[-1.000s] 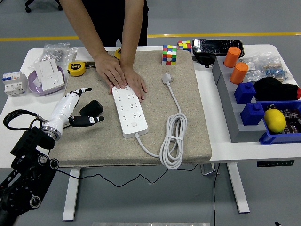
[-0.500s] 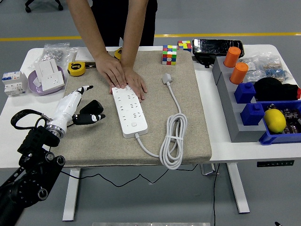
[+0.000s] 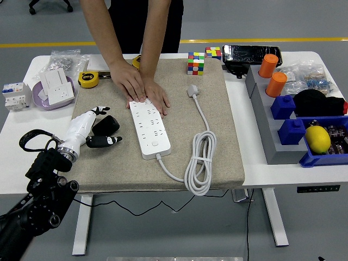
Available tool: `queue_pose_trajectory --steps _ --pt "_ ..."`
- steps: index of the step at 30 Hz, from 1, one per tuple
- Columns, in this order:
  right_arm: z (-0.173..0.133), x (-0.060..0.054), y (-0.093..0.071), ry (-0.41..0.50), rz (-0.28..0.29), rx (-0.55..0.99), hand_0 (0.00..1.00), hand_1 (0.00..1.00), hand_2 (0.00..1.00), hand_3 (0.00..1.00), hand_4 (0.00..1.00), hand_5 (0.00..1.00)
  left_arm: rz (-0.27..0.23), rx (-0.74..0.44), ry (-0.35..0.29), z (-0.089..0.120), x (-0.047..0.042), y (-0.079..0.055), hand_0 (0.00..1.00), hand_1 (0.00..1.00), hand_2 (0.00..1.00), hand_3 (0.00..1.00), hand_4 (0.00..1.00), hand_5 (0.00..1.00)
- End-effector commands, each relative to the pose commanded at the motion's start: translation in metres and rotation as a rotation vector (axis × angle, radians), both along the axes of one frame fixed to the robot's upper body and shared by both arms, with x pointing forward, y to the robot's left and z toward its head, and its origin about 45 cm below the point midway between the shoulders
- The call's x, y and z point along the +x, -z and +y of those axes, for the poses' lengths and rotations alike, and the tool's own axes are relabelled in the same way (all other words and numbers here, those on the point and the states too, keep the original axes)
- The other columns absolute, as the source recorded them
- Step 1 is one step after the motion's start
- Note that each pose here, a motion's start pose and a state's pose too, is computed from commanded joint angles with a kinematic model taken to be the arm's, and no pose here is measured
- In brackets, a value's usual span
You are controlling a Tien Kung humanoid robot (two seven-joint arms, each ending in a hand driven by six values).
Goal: Pick up the plug,place it near the board,insert it into the board,press the button
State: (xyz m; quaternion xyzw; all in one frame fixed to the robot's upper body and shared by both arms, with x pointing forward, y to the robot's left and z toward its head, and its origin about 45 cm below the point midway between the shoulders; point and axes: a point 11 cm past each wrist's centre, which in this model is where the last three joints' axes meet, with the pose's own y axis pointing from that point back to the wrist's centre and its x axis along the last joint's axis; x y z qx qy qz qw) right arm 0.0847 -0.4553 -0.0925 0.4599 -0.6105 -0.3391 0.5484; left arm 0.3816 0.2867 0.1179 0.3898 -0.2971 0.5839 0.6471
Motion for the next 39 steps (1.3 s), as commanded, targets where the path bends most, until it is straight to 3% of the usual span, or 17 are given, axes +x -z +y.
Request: queue_pose_trajectory --steps 14,15,20,21,38,39 --pt "0.001 0.001 0.0 0.003 -0.003 0.001 0.826 0.754 0.753 0.795 0.998 0.921 0.008 0.01 -0.034 0.009 0.0025 0.006 0.77 0.804 0.71 0.748 0.998 0.285" --pt "0.001 0.001 0.0 0.003 -0.003 0.001 0.826 0.754 0.753 0.795 0.998 0.921 0.008 0.011 -0.036 0.009 0.0025 0.007 0.759 0.786 0.642 0.697 0.998 0.292" --pt "0.001 0.002 0.0 0.002 -0.005 0.001 0.826 0.754 0.753 0.795 0.998 0.921 0.017 0.019 -0.045 0.012 0.003 0.009 0.759 0.786 0.642 0.697 0.998 0.292" --pt "0.001 0.002 0.0 0.003 -0.005 0.001 0.826 0.754 0.753 0.795 0.998 0.919 0.018 0.02 -0.046 0.012 0.0031 0.01 0.767 0.779 0.601 0.653 0.998 0.304" --pt "0.001 0.001 0.0 0.003 -0.004 0.001 0.826 0.753 0.753 0.794 0.998 0.919 0.019 0.007 -0.069 0.016 0.0048 0.011 0.751 0.758 0.564 0.591 0.998 0.397" --pt "0.0 0.001 0.0 0.002 -0.004 0.001 0.825 0.753 0.753 0.794 0.998 0.919 0.019 0.006 -0.07 0.016 0.0048 0.011 0.719 0.669 0.475 0.521 0.986 0.435"
